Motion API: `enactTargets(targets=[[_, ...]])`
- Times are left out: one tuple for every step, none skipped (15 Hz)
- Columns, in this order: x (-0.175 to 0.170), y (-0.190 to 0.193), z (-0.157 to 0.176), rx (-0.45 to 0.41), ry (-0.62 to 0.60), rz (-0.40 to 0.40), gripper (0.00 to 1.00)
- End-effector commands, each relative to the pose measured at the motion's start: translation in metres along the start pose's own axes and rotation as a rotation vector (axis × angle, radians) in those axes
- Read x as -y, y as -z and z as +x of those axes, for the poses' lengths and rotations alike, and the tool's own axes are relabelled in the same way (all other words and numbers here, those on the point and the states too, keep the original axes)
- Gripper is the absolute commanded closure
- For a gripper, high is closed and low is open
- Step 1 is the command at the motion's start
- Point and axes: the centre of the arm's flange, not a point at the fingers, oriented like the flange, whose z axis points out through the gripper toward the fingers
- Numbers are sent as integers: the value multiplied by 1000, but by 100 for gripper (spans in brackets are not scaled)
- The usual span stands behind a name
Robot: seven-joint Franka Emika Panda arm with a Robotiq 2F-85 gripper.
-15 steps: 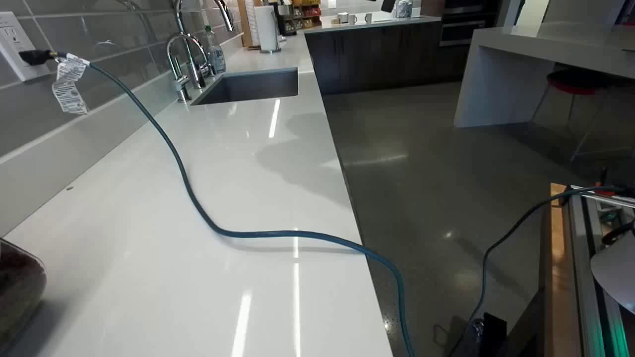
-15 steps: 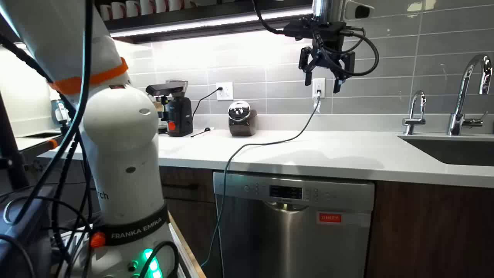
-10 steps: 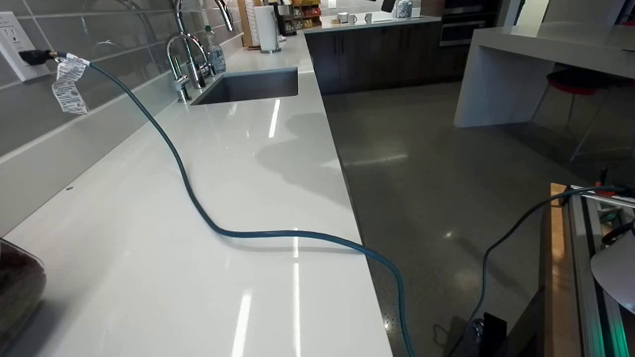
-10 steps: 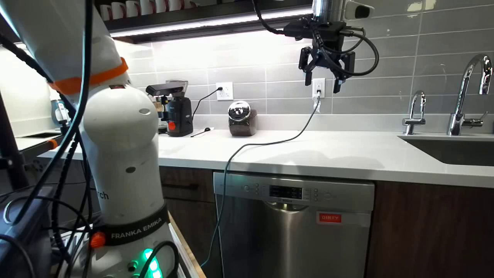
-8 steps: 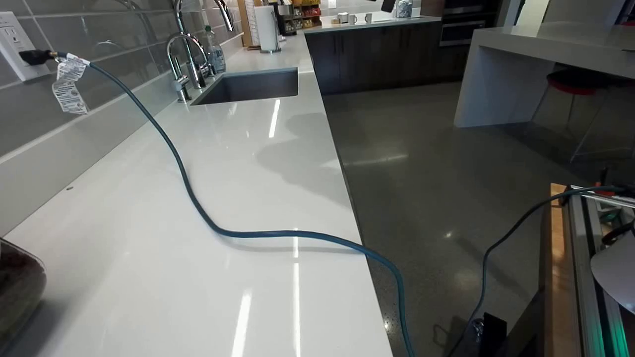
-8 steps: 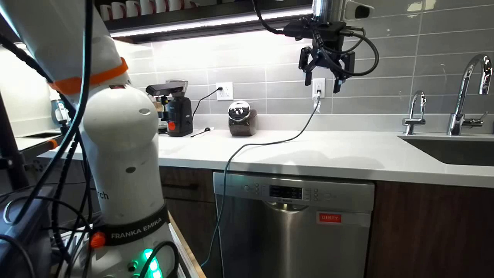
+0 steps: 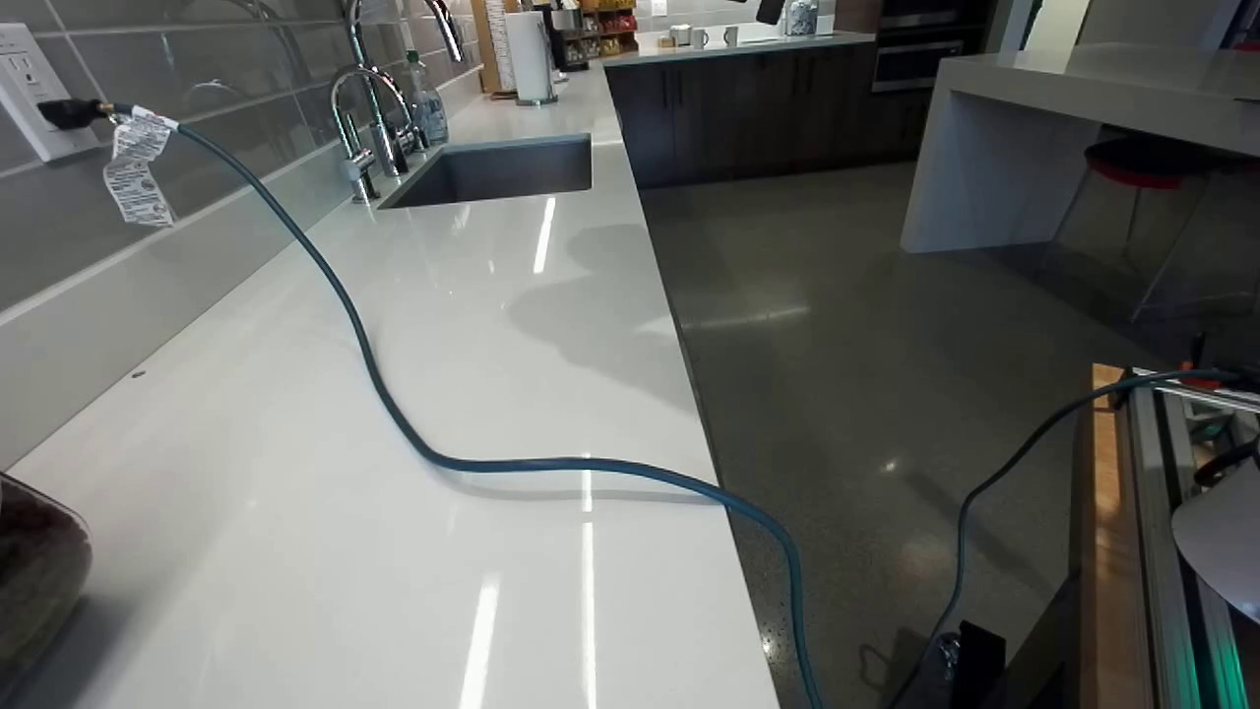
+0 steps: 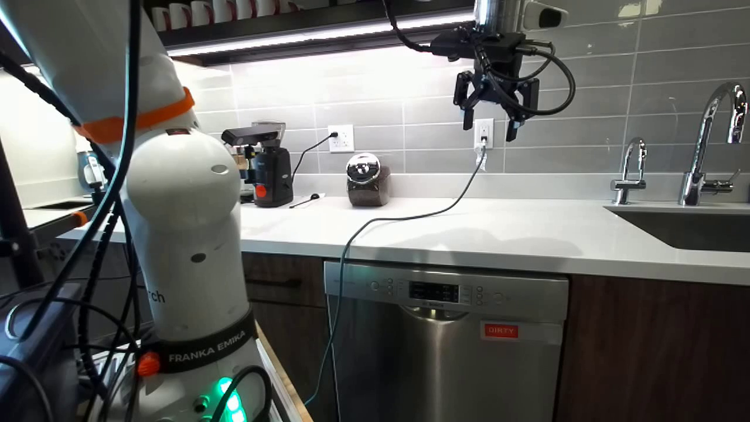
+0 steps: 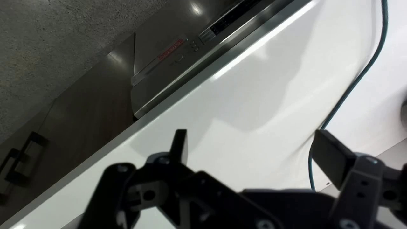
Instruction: Press the top right button of the dish washing machine
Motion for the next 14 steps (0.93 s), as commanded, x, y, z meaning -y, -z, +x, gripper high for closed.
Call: enactTargets(targets=[[3, -31, 8, 74, 19, 23, 0], [5, -48, 9, 117, 27, 29, 0], [8, -66, 9, 156, 44, 40, 0], [10, -81, 7, 181, 60, 38, 0], [13, -92, 6, 199, 85, 33, 0], [14, -104, 6, 218, 109, 25, 0], [17, -113, 5, 236, 144, 28, 0], [20, -118, 4, 252, 188, 26, 0], [22, -124, 3, 261, 224, 32, 0], [24, -127, 2, 268, 265, 35, 0], [26, -130, 0, 280, 311, 42, 0], [27, -134, -1, 283, 347, 47, 0], [28, -138, -2, 287, 388, 60, 0], [29, -142, -3, 291, 424, 62, 0]])
